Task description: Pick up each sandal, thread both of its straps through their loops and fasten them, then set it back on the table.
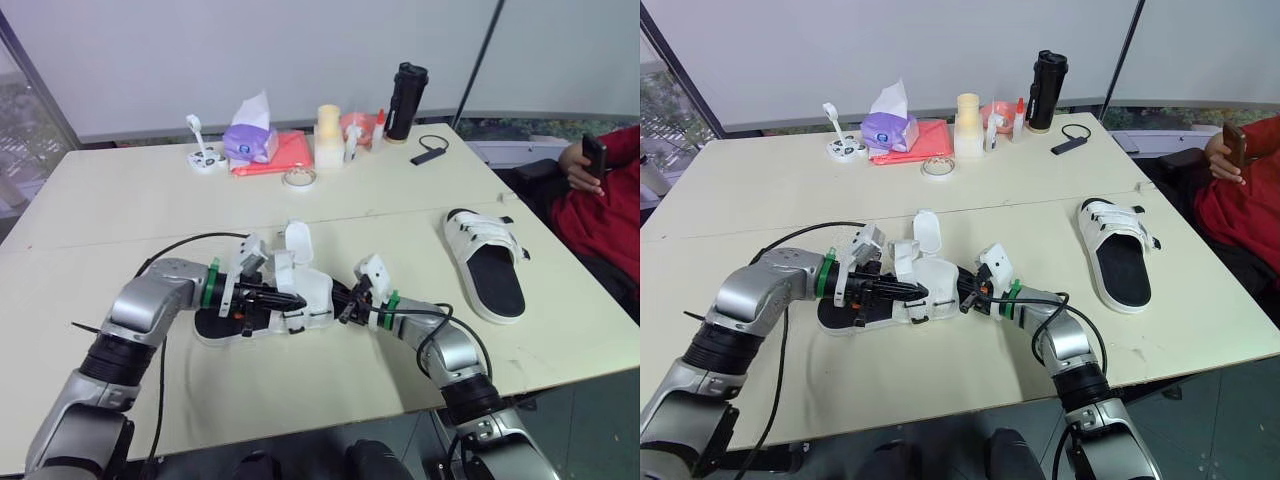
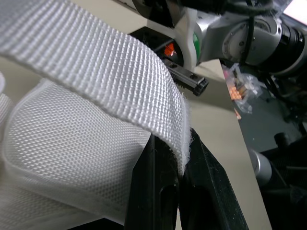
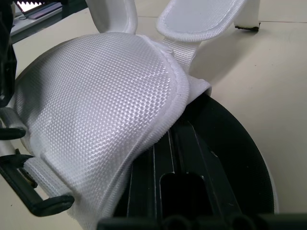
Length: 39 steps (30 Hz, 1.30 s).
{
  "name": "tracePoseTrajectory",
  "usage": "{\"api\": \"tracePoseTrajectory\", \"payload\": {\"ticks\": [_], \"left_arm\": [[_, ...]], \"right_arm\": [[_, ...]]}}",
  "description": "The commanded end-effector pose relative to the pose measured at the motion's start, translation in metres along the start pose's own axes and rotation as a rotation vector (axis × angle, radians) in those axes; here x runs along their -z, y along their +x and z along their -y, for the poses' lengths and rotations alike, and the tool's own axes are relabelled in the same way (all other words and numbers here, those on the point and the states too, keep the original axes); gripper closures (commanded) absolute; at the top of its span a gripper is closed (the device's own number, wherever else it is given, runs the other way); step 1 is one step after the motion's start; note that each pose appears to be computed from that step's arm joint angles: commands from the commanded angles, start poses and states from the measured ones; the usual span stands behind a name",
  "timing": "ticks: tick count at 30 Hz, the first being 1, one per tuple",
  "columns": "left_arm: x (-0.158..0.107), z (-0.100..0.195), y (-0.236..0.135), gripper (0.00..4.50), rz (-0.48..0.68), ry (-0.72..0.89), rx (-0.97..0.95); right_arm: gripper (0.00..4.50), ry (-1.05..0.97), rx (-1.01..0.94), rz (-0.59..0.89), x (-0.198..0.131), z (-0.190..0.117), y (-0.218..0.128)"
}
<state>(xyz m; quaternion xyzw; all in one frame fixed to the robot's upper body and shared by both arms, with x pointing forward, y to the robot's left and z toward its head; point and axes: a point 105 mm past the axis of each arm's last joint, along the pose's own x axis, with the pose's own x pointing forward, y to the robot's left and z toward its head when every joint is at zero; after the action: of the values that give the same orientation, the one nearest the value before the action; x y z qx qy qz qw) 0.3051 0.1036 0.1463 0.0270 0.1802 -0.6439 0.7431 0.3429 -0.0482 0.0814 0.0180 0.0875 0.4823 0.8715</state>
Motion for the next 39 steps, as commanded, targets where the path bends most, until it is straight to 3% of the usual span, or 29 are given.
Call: {"api": "tracePoseTrajectory", "payload": {"ticks": [1, 3, 11, 17, 19, 21, 26, 39], "left_arm": [[-0.017, 0.001, -0.013, 3.67, 0.047, 0.032, -0.038], [-0.018, 0.006, -0.024, 2.82, 0.059, 0.014, -0.057], [-0.009, 0.033, -0.054, 2.82, 0.092, -0.076, -0.114], [0.016, 0.061, -0.054, 2.82, 0.006, -0.105, -0.120], [0.035, 0.061, -0.044, 2.82, -0.024, -0.084, -0.164], [0.036, 0.039, -0.040, 2.82, 0.081, -0.046, -0.315], [0.062, 0.050, -0.020, 2.82, 0.029, -0.053, -0.250], [0.059, 0.033, -0.018, 2.82, 0.043, 0.013, -0.293]], "right_arm": [[4.50, 0.059, 0.011, -0.122, 0.036, -0.003, 0.000], [4.50, 0.059, 0.012, -0.122, 0.036, -0.003, 0.000], [4.50, 0.053, 0.004, -0.142, 0.040, 0.001, -0.002], [4.50, 0.053, -0.004, -0.142, 0.039, 0.002, 0.000], [4.50, 0.055, -0.010, -0.141, 0.040, 0.000, 0.002], [4.50, 0.055, -0.015, -0.141, 0.040, -0.001, 0.003], [4.50, 0.060, -0.015, -0.146, 0.041, 0.000, 0.002], [4.50, 0.067, -0.001, -0.137, 0.040, 0.002, -0.002]]}}
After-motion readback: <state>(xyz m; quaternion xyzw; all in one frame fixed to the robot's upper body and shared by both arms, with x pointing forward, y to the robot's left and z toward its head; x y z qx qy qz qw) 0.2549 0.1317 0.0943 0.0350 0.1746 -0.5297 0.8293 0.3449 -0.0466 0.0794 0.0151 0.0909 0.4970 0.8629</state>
